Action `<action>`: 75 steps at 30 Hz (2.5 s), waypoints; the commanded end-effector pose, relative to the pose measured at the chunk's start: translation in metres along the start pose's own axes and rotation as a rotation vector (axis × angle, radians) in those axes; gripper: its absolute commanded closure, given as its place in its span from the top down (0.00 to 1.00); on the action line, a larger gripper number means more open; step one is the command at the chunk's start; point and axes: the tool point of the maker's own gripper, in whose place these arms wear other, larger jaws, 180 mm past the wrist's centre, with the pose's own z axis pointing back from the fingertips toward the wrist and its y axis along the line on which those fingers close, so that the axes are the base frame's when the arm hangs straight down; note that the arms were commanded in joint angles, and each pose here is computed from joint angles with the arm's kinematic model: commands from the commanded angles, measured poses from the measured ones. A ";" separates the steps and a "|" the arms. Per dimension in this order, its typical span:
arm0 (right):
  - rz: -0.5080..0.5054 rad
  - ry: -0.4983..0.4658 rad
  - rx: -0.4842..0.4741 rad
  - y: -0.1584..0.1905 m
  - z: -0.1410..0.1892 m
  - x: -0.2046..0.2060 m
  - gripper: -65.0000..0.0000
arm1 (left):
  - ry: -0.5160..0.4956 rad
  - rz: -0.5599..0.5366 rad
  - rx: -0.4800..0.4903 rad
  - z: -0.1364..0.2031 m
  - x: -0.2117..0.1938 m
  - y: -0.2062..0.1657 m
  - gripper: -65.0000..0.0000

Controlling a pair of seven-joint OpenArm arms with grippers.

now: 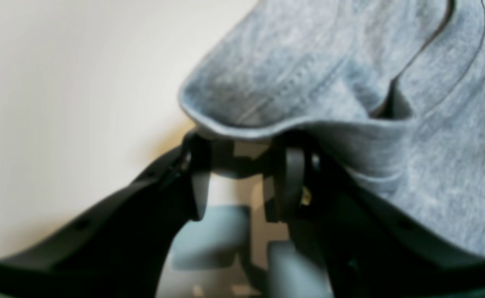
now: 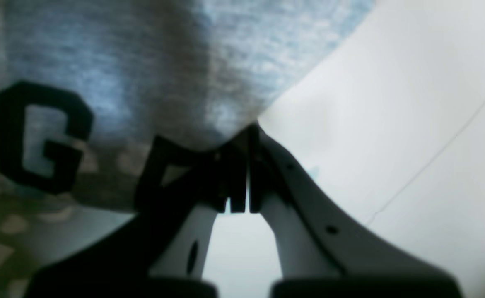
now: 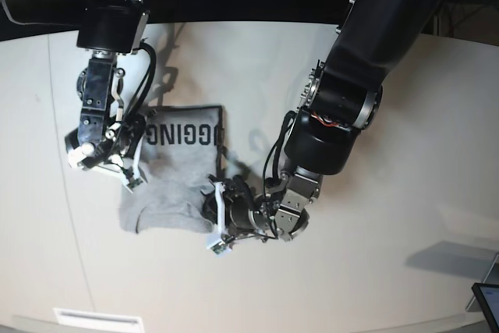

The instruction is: Fold the T-shirt properly

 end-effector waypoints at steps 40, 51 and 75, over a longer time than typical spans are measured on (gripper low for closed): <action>0.082 -0.466 -0.485 -0.098 0.088 0.028 0.00 | -0.144 -0.164 0.674 0.250 -0.115 -0.022 0.00; -0.090 -0.551 -0.475 -0.078 0.094 -0.045 0.00 | -0.598 0.048 0.666 0.283 -0.136 -0.115 0.00; -0.415 -0.667 -0.451 -0.046 0.141 -0.232 0.00 | -0.711 0.301 0.590 0.313 -0.189 -0.198 0.00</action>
